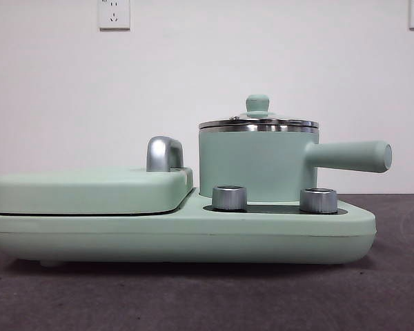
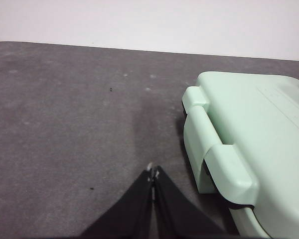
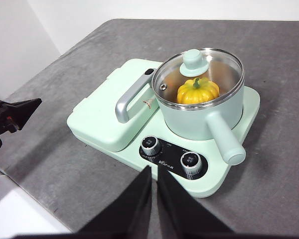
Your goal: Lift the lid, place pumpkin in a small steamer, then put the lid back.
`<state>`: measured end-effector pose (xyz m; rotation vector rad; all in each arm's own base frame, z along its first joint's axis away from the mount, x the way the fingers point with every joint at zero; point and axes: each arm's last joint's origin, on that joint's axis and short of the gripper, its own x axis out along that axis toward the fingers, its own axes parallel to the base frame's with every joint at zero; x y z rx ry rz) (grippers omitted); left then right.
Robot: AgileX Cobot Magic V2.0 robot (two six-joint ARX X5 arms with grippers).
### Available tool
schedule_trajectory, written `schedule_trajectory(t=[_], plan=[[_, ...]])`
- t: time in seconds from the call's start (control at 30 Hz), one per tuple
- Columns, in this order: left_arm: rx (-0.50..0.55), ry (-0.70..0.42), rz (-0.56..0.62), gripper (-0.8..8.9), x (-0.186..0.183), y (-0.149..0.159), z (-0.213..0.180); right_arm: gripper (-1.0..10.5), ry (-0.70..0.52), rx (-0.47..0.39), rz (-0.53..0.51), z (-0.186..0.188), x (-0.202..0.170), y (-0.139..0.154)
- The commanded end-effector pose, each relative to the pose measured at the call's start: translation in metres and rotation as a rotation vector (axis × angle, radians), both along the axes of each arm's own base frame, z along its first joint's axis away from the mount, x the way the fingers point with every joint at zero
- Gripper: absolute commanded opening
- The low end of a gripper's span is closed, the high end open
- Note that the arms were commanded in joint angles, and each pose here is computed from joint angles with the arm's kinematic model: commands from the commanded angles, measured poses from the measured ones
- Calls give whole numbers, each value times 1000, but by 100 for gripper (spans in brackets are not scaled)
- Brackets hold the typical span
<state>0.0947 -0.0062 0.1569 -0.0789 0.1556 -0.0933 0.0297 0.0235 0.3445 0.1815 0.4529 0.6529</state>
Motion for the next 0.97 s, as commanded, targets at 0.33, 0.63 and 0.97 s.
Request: schedule_trajectory(t=[0.33, 0.63, 0.97], plan=[[-5, 25, 6, 6, 1, 0, -7, 17, -52, -34, -15, 2, -1, -2], [-5, 25, 6, 6, 1, 0, -7, 17, -232, 26, -338, -12, 21, -9], [-5, 24, 6, 6, 1, 0, -7, 16, -549, 105, -463, -77, 58, -12]])
